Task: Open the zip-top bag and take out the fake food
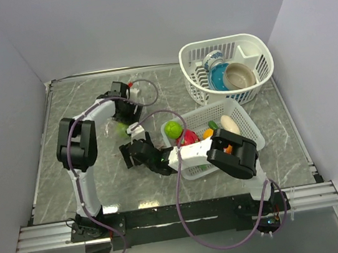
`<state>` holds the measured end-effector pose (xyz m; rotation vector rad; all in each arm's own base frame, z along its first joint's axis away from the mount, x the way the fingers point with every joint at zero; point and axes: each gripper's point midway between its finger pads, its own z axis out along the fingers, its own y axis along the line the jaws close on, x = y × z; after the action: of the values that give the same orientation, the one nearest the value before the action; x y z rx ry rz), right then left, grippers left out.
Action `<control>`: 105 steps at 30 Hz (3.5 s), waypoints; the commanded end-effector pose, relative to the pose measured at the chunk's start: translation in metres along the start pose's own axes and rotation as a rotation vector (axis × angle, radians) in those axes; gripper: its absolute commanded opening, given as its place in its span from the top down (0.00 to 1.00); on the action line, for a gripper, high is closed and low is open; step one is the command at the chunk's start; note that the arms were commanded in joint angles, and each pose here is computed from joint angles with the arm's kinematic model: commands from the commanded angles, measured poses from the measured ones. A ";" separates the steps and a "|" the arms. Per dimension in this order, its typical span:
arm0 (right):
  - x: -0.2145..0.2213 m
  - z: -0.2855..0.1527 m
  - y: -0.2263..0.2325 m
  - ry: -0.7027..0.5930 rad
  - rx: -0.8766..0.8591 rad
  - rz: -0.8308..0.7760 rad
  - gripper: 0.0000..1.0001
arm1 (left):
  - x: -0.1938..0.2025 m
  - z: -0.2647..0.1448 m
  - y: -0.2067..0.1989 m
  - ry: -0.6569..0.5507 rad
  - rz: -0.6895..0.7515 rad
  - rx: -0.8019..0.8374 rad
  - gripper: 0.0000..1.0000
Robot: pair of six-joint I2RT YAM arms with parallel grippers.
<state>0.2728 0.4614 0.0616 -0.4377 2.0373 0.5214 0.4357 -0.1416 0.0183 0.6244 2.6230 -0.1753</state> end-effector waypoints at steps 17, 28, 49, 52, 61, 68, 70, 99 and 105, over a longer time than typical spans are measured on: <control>-0.012 0.014 0.006 -0.041 0.000 0.011 0.14 | 0.115 -0.056 -0.068 0.312 -0.039 0.335 0.50; -0.023 0.011 0.042 -0.077 -0.075 0.005 0.08 | 0.101 -0.070 -0.088 0.284 -0.063 0.468 0.47; -0.030 0.020 0.028 -0.189 0.111 -0.023 0.24 | 0.098 -0.081 -0.082 0.270 -0.080 0.458 0.44; -0.031 0.011 0.023 -0.206 0.099 -0.027 0.39 | 0.100 -0.080 -0.073 0.269 -0.094 0.441 0.43; -0.040 -0.031 0.016 -0.236 0.022 -0.006 0.60 | 0.116 -0.066 -0.015 0.269 -0.190 0.304 0.41; -0.056 -0.071 0.014 -0.258 -0.011 -0.008 0.61 | 0.132 -0.050 0.016 0.289 -0.198 0.172 0.43; -0.054 -0.079 0.005 -0.249 0.023 -0.016 0.61 | 0.134 -0.047 0.020 0.292 -0.194 0.153 0.43; -0.093 -0.259 -0.217 -0.182 0.571 0.277 0.00 | 0.057 -0.145 0.017 -0.016 -0.138 0.150 0.01; -0.099 -0.264 -0.230 -0.185 0.655 0.228 0.00 | 0.055 -0.158 0.016 -0.046 -0.135 0.150 0.01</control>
<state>0.2421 0.1572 0.2163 0.1955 1.9826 0.1110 0.3409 -0.0694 0.1116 0.4637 2.6936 -0.4083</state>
